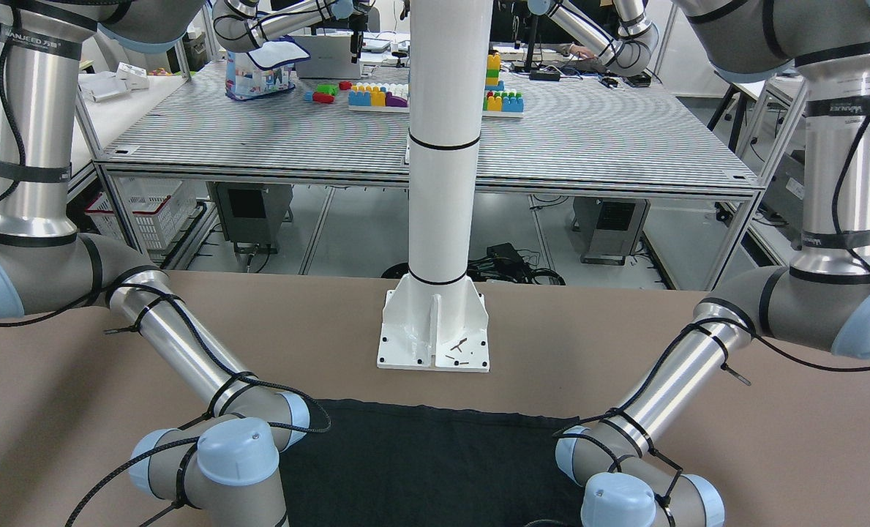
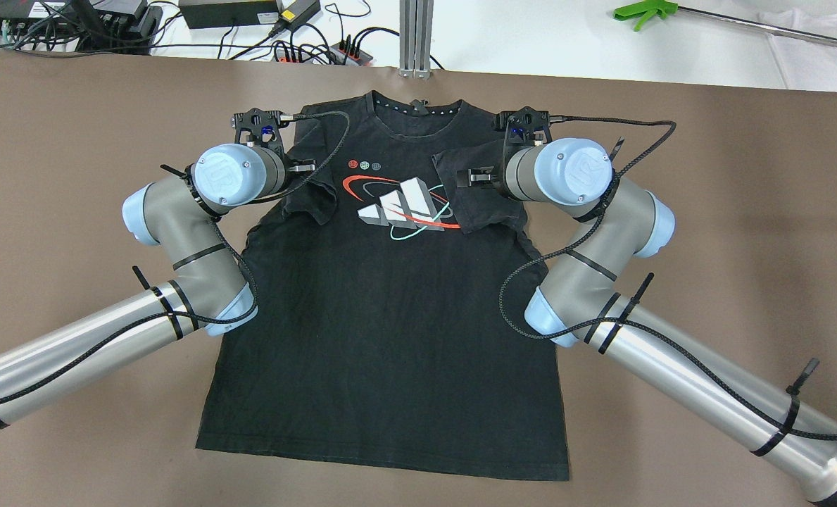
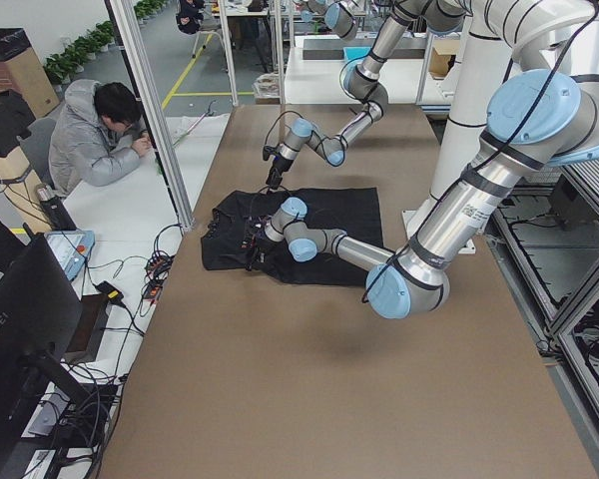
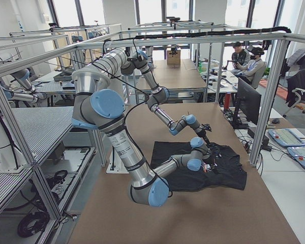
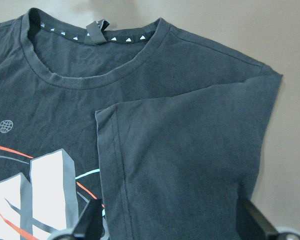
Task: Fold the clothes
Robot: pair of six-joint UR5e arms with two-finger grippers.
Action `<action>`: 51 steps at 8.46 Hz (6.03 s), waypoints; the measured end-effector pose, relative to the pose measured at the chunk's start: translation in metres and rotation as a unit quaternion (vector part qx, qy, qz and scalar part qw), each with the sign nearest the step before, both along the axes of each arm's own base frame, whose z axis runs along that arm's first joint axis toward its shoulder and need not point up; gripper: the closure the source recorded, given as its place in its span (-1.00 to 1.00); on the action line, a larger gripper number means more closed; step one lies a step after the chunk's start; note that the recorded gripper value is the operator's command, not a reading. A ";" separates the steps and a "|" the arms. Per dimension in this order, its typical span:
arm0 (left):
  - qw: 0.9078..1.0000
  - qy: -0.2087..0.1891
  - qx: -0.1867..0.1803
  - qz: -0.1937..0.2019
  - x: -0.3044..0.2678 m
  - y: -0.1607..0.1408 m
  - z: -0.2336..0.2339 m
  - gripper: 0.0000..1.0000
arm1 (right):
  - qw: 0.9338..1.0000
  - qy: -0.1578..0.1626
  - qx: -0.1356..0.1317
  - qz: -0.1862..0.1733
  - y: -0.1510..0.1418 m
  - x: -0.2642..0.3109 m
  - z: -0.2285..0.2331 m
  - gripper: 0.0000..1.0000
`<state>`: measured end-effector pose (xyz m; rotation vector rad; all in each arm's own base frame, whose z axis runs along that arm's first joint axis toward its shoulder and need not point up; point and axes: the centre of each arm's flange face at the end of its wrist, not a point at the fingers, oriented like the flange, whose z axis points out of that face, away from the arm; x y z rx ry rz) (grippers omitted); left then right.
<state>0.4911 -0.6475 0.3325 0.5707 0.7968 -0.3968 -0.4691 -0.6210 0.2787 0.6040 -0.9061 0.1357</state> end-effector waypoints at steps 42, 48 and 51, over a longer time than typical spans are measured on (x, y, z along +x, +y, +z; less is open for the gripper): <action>0.950 0.272 -0.137 0.062 -0.125 0.279 -0.027 -0.99 | 0.954 -0.199 -0.176 -0.141 0.223 0.102 0.128 -0.88; 0.953 0.268 -0.124 0.058 -0.112 0.290 -0.027 -0.99 | 0.919 -0.218 -0.283 -0.166 0.309 0.085 0.145 -0.88; 0.955 0.262 -0.125 0.057 -0.113 0.289 -0.024 -0.99 | 0.922 -0.202 -0.279 -0.177 0.349 0.051 0.150 -0.88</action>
